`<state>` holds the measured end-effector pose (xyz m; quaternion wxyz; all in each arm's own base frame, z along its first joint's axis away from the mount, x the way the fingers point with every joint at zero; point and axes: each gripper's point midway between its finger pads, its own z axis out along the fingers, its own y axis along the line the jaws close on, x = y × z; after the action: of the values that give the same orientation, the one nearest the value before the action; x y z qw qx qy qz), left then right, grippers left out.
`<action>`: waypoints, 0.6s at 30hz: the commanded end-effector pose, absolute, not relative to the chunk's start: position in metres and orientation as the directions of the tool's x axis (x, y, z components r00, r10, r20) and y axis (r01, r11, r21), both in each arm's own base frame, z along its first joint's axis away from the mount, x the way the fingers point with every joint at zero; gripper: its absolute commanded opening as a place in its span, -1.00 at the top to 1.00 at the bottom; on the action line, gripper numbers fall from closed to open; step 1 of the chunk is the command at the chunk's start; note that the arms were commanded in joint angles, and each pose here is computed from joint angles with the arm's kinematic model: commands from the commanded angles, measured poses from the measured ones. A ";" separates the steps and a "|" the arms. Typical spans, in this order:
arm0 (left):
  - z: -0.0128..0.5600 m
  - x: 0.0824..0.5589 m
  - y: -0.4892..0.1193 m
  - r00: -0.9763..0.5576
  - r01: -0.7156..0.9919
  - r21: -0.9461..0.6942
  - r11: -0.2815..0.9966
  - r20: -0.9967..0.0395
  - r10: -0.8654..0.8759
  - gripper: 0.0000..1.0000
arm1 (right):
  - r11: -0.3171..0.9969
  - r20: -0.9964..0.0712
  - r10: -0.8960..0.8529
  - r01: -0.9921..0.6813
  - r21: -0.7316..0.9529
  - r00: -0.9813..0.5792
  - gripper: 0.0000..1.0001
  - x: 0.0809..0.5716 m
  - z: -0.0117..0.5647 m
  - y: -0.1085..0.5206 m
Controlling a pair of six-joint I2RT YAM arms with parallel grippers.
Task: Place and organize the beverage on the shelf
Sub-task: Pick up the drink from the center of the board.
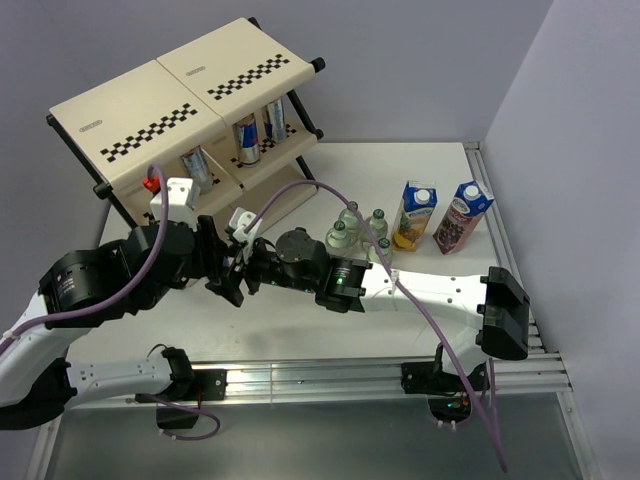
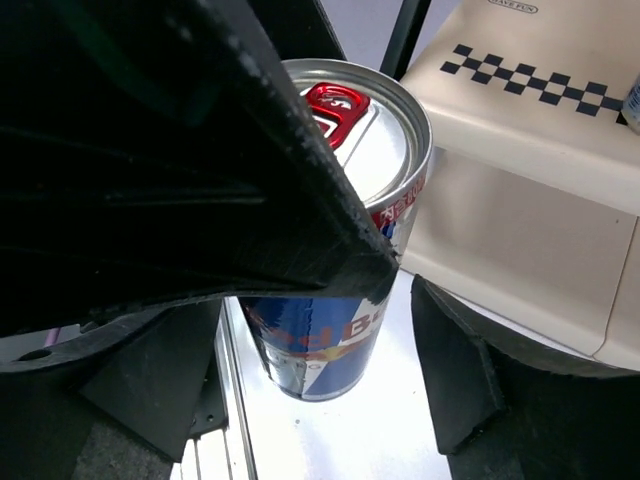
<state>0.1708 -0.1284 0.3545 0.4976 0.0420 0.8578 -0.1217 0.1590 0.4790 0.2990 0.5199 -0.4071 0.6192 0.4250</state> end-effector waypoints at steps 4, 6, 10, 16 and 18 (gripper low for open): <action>0.378 0.177 -0.131 -0.450 0.194 -0.202 0.960 -0.888 -0.096 0.99 | 0.339 -0.997 0.009 -0.938 0.071 -0.072 -0.50 0.166 0.330 0.481; 0.379 0.177 -0.133 -0.446 0.204 -0.213 0.956 -0.889 -0.103 0.97 | 0.326 -0.998 0.015 -0.943 0.065 -0.064 -0.29 0.165 0.334 0.482; 0.382 0.176 -0.138 -0.438 0.230 -0.226 0.947 -0.893 -0.106 0.90 | 0.317 -0.998 0.045 -0.946 0.060 -0.048 0.48 0.164 0.341 0.484; 0.386 0.179 -0.142 -0.425 0.241 -0.233 0.942 -0.898 -0.113 0.83 | 0.301 -0.994 0.106 -0.952 0.053 -0.022 0.74 0.163 0.360 0.487; 0.387 0.179 -0.143 -0.423 0.245 -0.233 0.941 -0.899 -0.113 0.60 | 0.292 -0.993 0.121 -0.955 0.050 -0.015 0.81 0.161 0.364 0.488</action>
<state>0.1739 -0.1272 0.3567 0.5056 0.0603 0.8540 -0.1070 0.1620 0.4800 0.3048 0.5372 -0.4087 0.6079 0.4180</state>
